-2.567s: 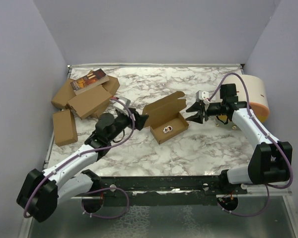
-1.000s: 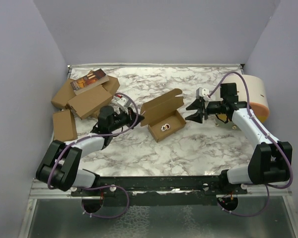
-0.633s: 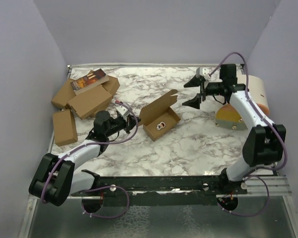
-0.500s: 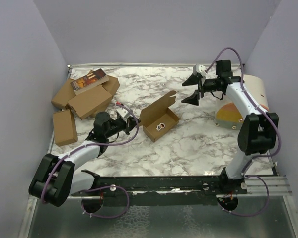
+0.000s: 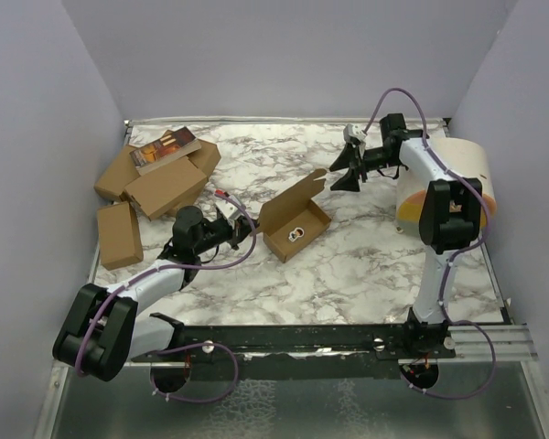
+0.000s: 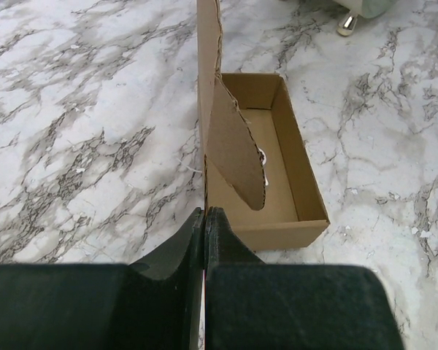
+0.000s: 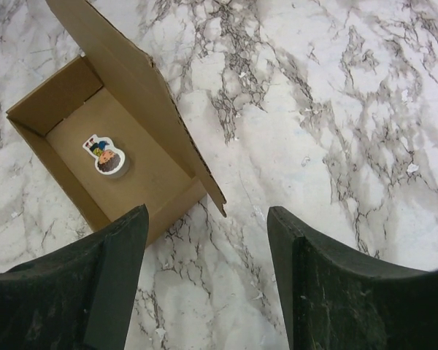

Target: Fold the paper box

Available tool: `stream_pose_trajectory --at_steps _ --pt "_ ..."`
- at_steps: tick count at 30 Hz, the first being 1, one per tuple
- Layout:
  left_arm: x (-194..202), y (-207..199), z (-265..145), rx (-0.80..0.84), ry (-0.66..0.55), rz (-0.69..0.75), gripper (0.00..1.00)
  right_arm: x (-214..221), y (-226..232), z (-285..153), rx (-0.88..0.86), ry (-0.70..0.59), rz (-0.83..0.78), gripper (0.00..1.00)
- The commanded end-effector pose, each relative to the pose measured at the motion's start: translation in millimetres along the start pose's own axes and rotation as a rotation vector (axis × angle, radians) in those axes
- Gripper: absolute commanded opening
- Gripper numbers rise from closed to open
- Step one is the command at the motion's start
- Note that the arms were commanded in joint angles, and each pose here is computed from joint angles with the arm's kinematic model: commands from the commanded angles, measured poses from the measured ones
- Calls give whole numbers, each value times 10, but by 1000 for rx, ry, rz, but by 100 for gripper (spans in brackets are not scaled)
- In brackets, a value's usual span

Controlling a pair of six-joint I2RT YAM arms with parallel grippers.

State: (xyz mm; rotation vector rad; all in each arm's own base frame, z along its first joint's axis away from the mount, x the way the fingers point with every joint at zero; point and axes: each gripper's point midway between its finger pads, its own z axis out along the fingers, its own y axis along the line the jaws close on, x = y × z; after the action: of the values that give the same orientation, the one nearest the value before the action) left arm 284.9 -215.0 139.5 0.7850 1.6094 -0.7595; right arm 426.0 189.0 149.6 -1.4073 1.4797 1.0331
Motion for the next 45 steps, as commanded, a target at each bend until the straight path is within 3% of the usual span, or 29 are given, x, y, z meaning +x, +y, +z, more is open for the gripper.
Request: stream_pose_trajectory --at_steps 1,13,20,25,31,39,45 --pt "-118 -51 -6 38 -41 39 0 -10 -1 77 -24 2 -5 64" --pt "-134 -84 0 58 -49 36 0 21 57 282 -64 33 -10 46" --pt "-145 -70 -4 47 -52 33 0 38 92 295 -70 60 -18 27" --pt "-142 -47 -7 31 -53 23 0 71 119 270 -66 86 -23 9" --pt "-146 54 13 -39 -54 -67 0 30 176 235 -29 94 31 5" --pt "-136 306 179 -176 -50 -332 0 -186 253 156 117 42 121 1" --pt "-187 405 306 -312 -62 -358 0 -212 222 115 297 7 222 1"
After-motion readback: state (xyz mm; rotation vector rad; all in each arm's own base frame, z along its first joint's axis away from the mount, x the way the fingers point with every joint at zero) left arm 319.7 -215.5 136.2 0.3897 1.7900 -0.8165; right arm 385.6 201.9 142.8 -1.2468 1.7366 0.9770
